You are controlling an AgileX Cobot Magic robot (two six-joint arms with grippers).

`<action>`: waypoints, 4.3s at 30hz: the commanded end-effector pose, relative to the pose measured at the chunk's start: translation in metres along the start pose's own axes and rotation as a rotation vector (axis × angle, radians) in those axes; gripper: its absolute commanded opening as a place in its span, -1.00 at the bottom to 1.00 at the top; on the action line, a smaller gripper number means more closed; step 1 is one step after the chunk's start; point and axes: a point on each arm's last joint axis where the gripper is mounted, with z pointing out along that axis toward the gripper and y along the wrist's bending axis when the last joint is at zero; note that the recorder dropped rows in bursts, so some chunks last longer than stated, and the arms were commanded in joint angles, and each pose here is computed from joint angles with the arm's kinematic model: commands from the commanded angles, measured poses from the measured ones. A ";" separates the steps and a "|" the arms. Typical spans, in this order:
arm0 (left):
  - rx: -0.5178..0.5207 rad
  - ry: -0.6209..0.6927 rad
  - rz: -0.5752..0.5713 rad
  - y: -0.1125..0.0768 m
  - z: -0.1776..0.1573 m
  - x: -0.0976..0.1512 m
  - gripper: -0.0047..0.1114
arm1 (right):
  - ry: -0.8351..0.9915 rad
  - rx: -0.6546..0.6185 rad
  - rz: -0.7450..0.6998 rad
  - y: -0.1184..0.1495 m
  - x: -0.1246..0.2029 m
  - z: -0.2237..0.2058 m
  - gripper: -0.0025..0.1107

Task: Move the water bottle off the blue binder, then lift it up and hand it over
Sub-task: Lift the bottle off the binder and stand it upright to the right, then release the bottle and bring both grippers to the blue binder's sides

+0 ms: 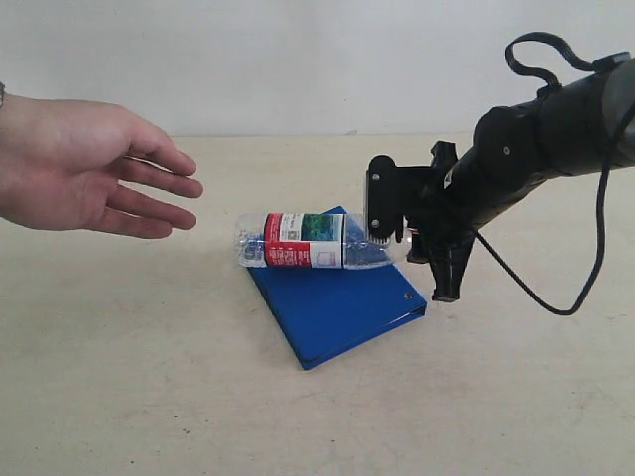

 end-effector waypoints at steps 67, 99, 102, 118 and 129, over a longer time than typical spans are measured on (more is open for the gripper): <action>-0.002 -0.009 0.008 0.000 0.000 -0.001 -0.84 | -0.504 0.483 1.188 -0.071 0.037 -0.187 -0.22; 0.306 -0.334 -0.364 -0.026 -0.045 -0.088 -0.84 | -0.456 -0.249 0.926 0.028 -0.074 -0.202 -0.22; 0.379 -0.255 -0.283 -0.036 -0.042 -0.112 -0.84 | -0.371 -0.337 0.974 0.031 -0.078 -0.174 -0.22; 0.640 0.494 -0.245 -0.078 0.137 -0.053 -0.84 | -0.163 -0.353 1.127 0.001 -0.019 -0.104 -0.22; 0.660 0.669 -0.185 -0.134 0.220 -0.035 -0.84 | -0.211 -0.539 1.215 -0.005 0.017 -0.045 -0.22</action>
